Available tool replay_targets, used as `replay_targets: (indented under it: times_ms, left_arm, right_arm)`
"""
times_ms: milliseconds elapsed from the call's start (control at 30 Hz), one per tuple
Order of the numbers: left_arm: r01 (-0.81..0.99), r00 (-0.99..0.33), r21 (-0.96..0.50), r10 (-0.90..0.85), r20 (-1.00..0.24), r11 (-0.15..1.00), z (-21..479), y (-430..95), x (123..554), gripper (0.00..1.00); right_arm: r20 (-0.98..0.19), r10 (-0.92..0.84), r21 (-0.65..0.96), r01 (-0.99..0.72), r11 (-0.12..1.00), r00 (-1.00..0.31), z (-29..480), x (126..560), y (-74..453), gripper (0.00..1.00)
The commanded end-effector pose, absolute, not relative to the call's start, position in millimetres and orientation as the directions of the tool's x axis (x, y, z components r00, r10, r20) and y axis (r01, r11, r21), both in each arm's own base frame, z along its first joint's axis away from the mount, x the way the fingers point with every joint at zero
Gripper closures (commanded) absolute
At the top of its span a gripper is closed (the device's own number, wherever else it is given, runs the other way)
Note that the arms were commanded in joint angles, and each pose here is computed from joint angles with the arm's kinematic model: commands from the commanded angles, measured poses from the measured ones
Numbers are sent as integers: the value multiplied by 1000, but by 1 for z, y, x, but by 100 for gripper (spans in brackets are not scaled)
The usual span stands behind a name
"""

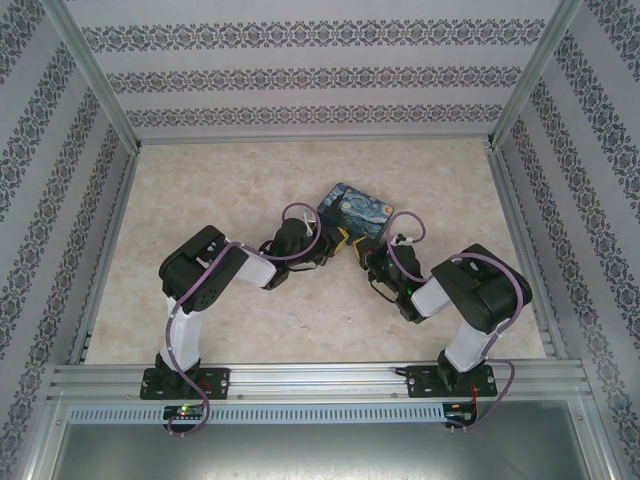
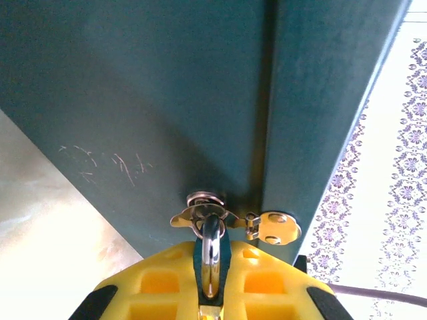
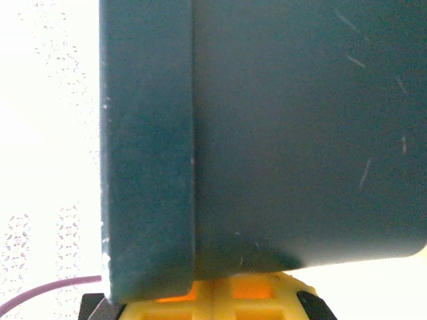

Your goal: Unlock the padlock with the key

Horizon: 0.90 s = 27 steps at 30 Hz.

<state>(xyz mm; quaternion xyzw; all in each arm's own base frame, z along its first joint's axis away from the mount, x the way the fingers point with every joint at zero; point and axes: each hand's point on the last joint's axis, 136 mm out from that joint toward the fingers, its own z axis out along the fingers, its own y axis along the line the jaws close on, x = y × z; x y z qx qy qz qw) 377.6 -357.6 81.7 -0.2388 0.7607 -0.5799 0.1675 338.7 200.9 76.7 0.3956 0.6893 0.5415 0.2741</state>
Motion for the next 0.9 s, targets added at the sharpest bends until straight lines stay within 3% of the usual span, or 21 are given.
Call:
replay_targets:
  times_ms: [0, 433, 700, 867]
  left_arm:
    - [-118, -934, -971, -355, 39, 205, 88, -402, 330, 100]
    - [-117, -933, -961, -359, 19, 252, 85, -398, 328, 100]
    - [-107, -936, -944, -352, -10, 311, 78, -395, 325, 100]
    - [-81, -938, -930, -342, -51, 360, 76, -393, 325, 100]
  right_arm:
    - [43, 783, 999, 52, -14, -621, 143, 346, 237, 100]
    - [-181, 737, 981, -72, 178, -651, 131, 342, 231, 100]
    - [-195, 735, 980, -100, 172, -649, 141, 344, 233, 100]
    - [-128, 761, 992, -80, 100, -636, 155, 345, 233, 100]
